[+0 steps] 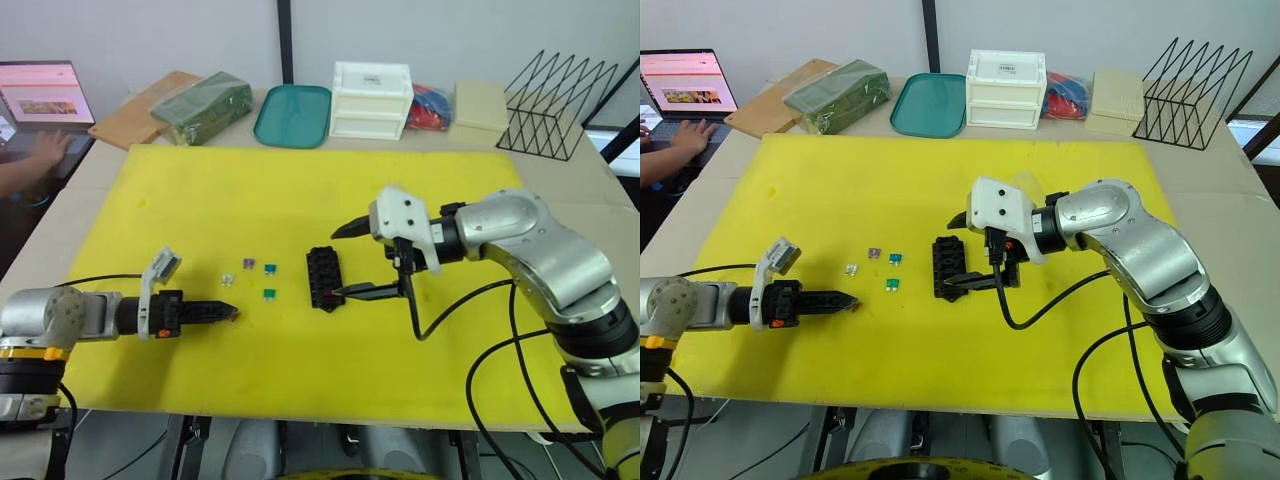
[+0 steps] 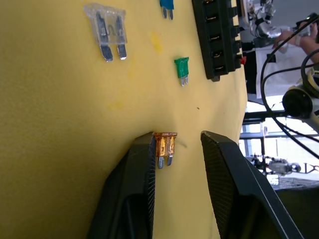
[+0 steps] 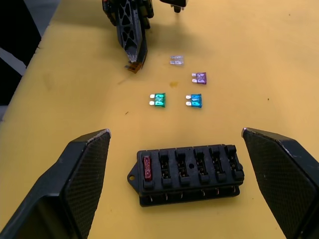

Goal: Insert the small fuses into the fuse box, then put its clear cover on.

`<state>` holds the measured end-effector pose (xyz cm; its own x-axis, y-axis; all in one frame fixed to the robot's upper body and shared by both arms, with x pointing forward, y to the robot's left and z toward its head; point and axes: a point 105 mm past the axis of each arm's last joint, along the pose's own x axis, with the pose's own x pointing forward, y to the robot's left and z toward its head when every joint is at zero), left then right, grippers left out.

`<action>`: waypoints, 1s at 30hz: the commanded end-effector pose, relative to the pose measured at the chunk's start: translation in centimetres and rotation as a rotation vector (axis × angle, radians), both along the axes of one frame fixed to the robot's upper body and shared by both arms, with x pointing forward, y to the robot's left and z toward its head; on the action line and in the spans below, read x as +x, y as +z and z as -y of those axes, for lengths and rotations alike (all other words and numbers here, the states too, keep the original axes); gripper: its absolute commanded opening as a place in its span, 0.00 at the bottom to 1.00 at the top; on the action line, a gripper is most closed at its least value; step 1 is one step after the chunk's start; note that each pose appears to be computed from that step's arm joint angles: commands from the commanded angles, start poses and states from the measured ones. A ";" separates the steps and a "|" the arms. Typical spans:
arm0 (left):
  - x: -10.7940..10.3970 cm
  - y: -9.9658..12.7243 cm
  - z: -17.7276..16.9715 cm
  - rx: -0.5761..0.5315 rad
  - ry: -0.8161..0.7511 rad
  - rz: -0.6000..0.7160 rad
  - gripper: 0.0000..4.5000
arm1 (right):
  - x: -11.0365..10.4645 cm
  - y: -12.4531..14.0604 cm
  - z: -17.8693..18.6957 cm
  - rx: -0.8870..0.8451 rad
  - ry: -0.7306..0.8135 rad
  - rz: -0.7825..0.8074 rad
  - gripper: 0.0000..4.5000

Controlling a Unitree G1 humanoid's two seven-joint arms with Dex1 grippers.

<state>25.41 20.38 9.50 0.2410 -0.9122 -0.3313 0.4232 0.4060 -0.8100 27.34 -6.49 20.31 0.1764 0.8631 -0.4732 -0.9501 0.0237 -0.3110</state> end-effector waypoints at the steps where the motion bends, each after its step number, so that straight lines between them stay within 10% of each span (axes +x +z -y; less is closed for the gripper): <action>1: -0.7 -0.9 -0.1 0.047 -0.021 -0.027 0.38 | -0.4 0.8 -0.2 0.001 0.018 0.048 1.00; 5: -0.8 -1.0 -0.2 0.055 -0.026 -0.026 0.38 | -0.3 0.8 -0.3 0.003 0.016 0.052 1.00; 11: -1.1 -0.9 -0.6 0.068 -0.031 -0.019 0.01 | -0.2 0.8 -0.4 0.006 0.013 0.052 1.00; 18: -1.3 0.4 -1.1 0.072 -0.053 0.077 0.01 | -0.2 0.6 -0.2 -0.001 -0.017 -0.001 1.00; 30: 0.2 9.6 5.4 -0.068 -0.215 0.730 0.01 | -1.7 3.3 -1.9 0.147 -0.064 -0.416 1.00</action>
